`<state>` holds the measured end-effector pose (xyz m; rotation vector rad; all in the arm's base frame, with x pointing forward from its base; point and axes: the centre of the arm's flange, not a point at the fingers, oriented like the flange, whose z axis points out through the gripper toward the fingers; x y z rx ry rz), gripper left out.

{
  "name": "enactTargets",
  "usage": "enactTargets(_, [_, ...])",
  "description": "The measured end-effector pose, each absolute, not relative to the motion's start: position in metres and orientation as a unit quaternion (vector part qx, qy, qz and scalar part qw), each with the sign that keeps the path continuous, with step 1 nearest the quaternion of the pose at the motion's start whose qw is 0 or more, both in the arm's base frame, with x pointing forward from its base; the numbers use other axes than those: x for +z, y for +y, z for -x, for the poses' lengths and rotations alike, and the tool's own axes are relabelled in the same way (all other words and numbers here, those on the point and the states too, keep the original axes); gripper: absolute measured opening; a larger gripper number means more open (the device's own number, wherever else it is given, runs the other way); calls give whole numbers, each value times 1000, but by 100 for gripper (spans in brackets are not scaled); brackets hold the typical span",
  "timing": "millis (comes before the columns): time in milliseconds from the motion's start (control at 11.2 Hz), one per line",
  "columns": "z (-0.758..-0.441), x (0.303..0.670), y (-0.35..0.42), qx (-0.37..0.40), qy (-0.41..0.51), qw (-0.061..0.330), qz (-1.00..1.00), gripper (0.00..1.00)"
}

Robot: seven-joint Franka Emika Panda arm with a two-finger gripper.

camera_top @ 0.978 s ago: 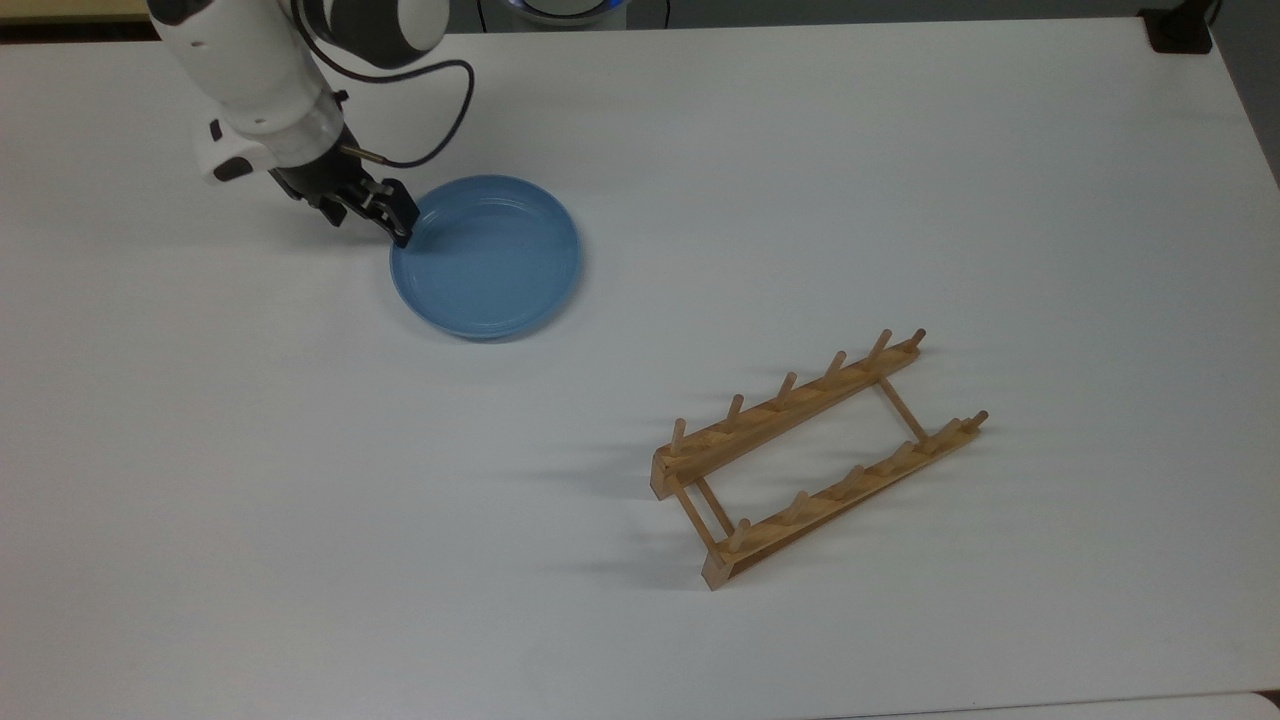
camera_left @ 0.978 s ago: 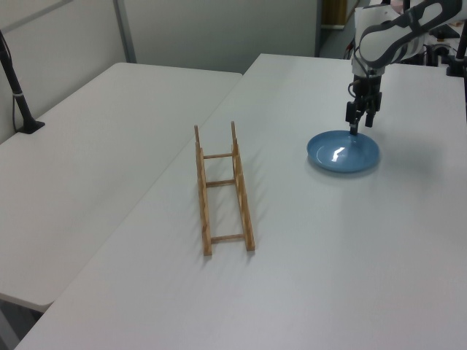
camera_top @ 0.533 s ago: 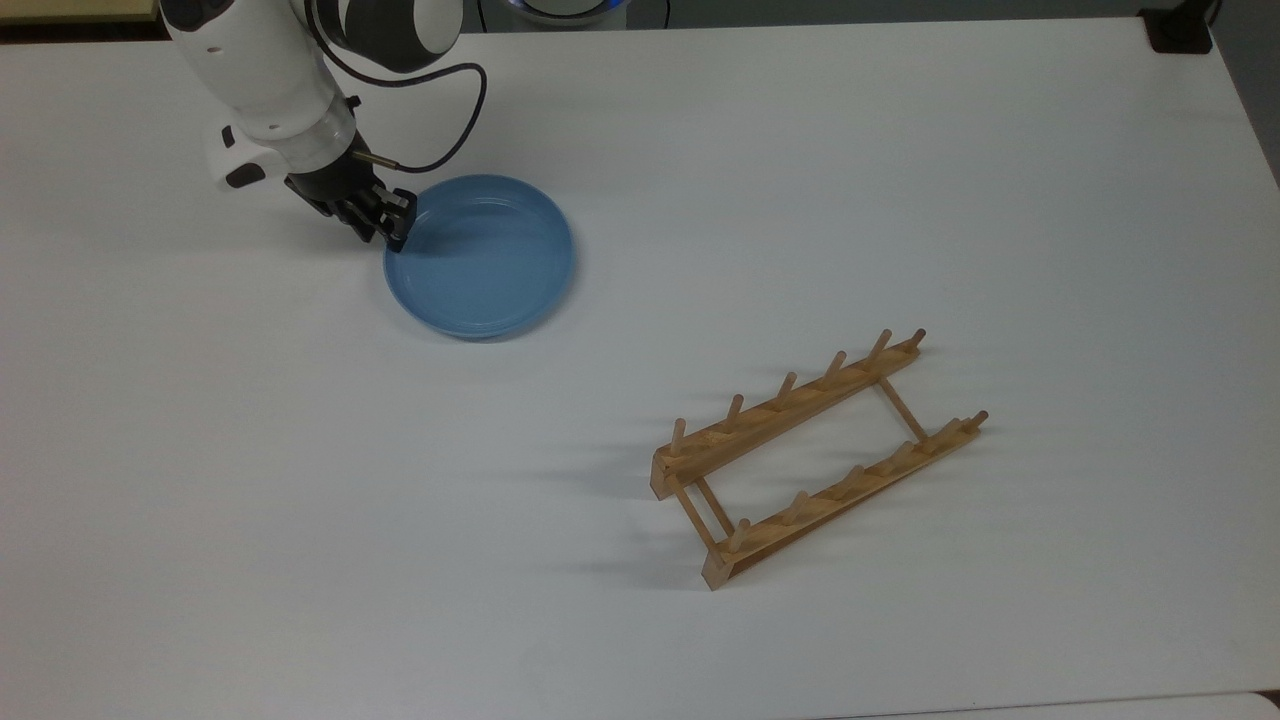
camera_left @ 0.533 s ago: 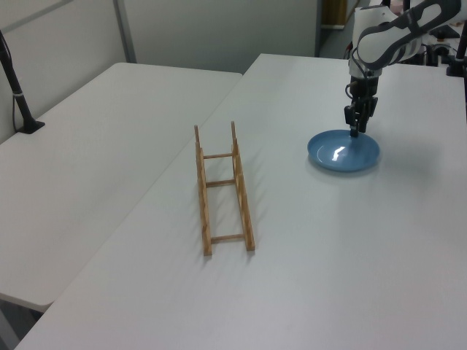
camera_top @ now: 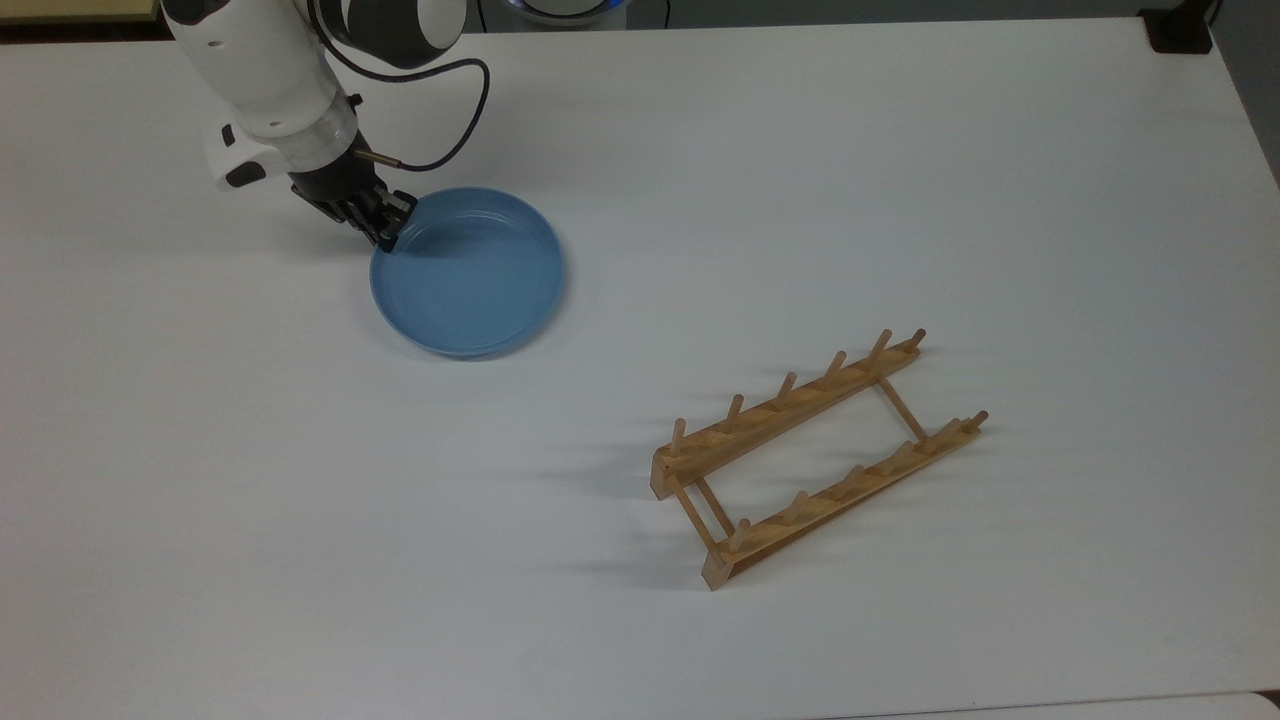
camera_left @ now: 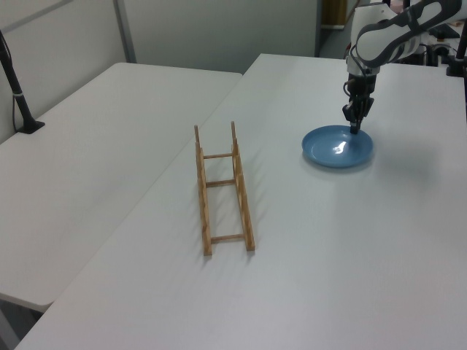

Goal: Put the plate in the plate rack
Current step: 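Close the gripper on the plate rim and tilt it up, then carry the plate over the wooden rack, holding it on edge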

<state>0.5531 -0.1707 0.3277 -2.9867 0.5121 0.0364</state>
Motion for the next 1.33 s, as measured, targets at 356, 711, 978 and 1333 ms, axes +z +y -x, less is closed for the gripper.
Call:
enactTargets(356, [-575, 373, -176, -35, 160, 50, 985, 5])
enactTargets(711, [-579, 436, -175, -73, 145, 53, 985, 5])
enactTargets(978, [-599, 516, -136, -125, 114, 59, 984, 5])
enactTargets(1333, [-630, 593, -48, -250, 133, 76, 956, 5])
